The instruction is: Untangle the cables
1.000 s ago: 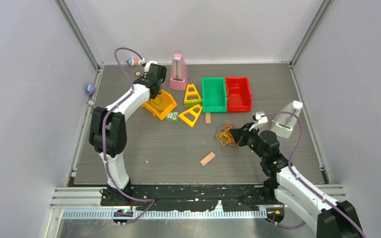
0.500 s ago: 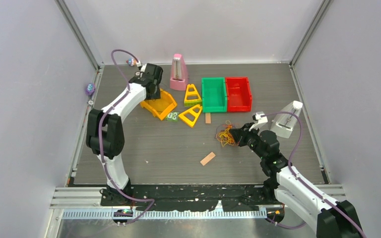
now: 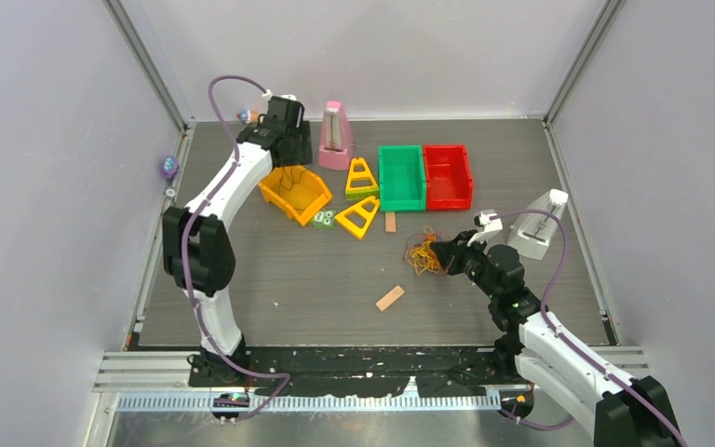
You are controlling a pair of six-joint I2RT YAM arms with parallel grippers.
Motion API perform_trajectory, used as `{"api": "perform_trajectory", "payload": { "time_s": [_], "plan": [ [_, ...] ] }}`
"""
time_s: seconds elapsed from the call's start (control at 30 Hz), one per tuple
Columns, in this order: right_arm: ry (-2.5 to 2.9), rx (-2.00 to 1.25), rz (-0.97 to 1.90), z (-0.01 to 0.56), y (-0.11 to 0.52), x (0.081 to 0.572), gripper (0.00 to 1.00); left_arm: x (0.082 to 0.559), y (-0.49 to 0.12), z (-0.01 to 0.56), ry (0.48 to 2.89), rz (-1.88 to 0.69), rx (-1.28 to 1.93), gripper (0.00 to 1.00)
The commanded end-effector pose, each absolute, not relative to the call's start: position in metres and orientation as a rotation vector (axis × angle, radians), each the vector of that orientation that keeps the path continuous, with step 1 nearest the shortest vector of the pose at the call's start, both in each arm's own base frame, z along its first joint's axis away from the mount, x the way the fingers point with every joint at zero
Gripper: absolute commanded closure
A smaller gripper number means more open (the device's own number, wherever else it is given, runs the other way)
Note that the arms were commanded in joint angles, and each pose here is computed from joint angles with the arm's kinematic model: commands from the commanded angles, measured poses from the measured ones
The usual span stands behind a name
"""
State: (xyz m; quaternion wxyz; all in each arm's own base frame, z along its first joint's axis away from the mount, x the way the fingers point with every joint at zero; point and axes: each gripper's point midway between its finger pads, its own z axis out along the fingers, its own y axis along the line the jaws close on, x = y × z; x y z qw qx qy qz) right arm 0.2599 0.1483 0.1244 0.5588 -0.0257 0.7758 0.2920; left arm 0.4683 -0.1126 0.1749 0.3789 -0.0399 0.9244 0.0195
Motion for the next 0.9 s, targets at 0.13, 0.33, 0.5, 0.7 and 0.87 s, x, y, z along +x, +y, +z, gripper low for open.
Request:
{"api": "perform_trajectory", "payload": {
  "time_s": [0.13,0.33,0.5,0.7,0.87],
  "plan": [
    [1.752,-0.052,0.698,0.144,0.149,0.267,0.95,0.508,-0.15,0.16,2.399,-0.09,0.068,0.31],
    [1.751,-0.05,0.695,0.144,0.149,0.267,0.95,0.518,-0.143,0.144,2.458,0.027,0.251,0.39],
    [1.75,-0.052,0.694,0.144,0.149,0.267,0.95,0.524,-0.149,0.134,2.484,0.093,0.355,0.4],
    [1.753,-0.048,0.691,0.144,0.148,0.267,0.95,0.526,-0.152,0.116,2.51,0.128,0.394,0.46],
    [1.754,-0.048,0.689,0.144,0.148,0.267,0.95,0.525,-0.15,0.106,2.538,0.142,0.412,0.64]
  ]
}}
